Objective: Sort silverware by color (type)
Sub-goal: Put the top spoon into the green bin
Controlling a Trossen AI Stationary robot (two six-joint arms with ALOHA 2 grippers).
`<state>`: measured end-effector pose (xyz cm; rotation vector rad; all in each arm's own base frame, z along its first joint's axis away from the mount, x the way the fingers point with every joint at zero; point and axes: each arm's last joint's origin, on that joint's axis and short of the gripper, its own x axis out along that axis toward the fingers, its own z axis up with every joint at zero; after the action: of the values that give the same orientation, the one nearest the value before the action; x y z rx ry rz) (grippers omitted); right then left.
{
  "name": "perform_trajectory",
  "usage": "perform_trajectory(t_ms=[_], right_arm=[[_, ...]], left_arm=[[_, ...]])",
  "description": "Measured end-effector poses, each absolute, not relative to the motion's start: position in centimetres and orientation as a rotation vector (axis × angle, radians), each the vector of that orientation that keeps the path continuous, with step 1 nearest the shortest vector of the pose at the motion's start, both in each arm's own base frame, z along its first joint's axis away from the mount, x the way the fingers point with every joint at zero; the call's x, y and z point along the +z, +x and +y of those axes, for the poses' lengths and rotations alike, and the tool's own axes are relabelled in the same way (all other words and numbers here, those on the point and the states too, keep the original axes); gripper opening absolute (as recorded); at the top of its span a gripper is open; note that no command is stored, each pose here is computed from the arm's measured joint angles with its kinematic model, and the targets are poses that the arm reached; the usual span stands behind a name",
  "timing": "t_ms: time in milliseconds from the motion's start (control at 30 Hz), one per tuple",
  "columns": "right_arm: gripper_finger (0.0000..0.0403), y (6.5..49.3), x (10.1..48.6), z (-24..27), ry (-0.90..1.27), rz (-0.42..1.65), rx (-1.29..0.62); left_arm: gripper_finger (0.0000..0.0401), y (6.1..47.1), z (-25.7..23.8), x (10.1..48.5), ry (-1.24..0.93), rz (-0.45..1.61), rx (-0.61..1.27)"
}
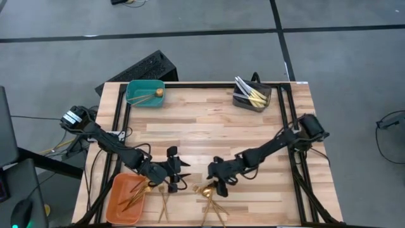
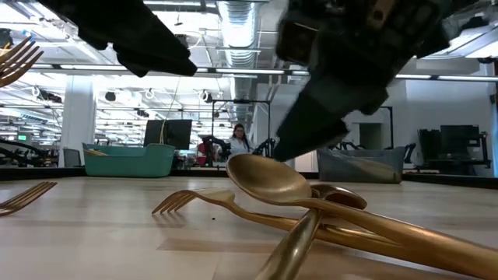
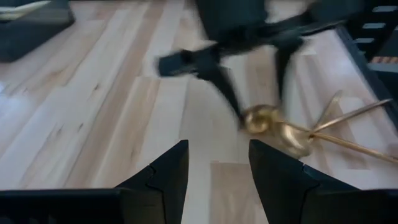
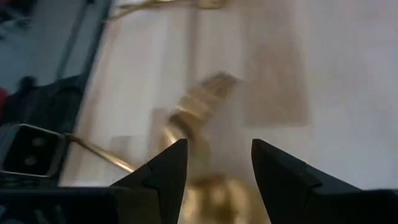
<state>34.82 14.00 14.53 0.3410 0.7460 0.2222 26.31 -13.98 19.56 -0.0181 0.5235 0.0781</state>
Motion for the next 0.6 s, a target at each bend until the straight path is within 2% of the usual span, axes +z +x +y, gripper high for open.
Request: perform_trajectory(t_ms=[133, 400, 500, 600], right_arm=[[0.0203, 35.9, 14.4, 14.5, 0.342, 0.748, 0.305], [0.0194, 36.1, 13.3, 14.2, 0.343, 0.804, 0.294], [0.0171, 36.2, 13.2, 14.1, 0.345, 0.81, 0.289], [0.013, 36.2, 13.3, 14.1, 0.35, 0.807, 0.298]], left_arm=[[0.0156, 26.2, -13.9, 19.4, -0.022, 0.533, 0.098], [0.0156, 26.2, -13.7, 19.3, -0.019, 0.553, 0.108], [0.0156, 26.3, -13.6, 19.3, -0.02, 0.552, 0.113], [0.0156, 26.3, -13.4, 19.3, -0.023, 0.551, 0.118]])
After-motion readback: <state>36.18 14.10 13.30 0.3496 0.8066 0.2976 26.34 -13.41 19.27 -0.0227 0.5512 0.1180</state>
